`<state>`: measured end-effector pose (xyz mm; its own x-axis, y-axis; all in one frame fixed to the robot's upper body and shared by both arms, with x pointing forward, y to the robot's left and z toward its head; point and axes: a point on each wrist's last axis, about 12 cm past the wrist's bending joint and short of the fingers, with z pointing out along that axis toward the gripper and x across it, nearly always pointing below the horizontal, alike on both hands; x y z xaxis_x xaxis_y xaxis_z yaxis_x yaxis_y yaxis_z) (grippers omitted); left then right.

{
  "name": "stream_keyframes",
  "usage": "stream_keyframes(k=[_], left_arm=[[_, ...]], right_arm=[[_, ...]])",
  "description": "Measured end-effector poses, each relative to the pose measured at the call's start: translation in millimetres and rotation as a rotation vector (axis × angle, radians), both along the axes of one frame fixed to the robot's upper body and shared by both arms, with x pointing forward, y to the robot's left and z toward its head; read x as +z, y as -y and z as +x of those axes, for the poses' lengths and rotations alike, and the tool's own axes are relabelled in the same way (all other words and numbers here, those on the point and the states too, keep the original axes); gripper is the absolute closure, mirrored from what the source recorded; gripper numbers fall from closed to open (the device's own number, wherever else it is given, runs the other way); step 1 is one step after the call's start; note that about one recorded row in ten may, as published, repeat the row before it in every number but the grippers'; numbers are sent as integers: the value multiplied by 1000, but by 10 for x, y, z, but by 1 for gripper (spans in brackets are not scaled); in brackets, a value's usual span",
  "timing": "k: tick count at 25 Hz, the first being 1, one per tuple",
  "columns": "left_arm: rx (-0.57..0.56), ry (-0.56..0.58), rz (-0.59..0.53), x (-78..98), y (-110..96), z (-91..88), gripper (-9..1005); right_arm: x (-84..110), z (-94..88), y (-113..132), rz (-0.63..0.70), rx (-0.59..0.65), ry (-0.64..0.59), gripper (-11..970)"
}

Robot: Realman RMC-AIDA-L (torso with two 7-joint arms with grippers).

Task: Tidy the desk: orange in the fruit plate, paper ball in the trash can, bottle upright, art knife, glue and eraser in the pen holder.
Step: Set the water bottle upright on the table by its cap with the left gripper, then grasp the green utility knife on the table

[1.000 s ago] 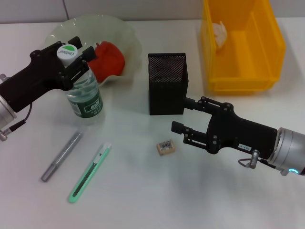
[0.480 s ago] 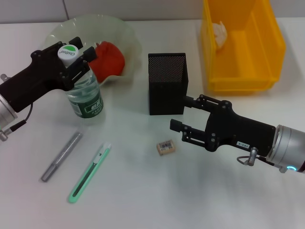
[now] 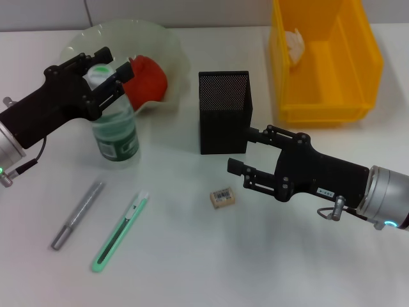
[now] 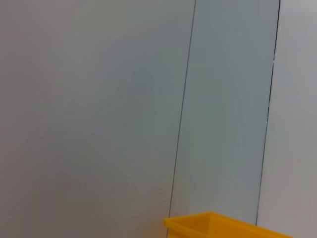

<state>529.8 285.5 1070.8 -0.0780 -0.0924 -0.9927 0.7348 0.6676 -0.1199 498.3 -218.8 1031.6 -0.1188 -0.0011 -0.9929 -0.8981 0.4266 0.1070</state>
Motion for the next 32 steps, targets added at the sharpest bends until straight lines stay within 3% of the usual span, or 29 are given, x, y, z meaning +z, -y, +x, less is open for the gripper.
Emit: stream_keyframes(k=[10, 23, 29, 32], left_arm=[[-5, 7, -1, 15, 8, 9, 487], [-14, 86, -68, 173, -23, 11, 485], [-89, 170, -174, 317, -3, -92, 483], [-203, 186, -237, 391, 55, -188, 484]], right_arm=[[7, 27, -11, -7, 0, 3, 282], [9, 36, -13, -9, -1, 4, 282], [8, 35, -12, -9, -1, 4, 282], [6, 7, 0, 0, 0, 3, 282]])
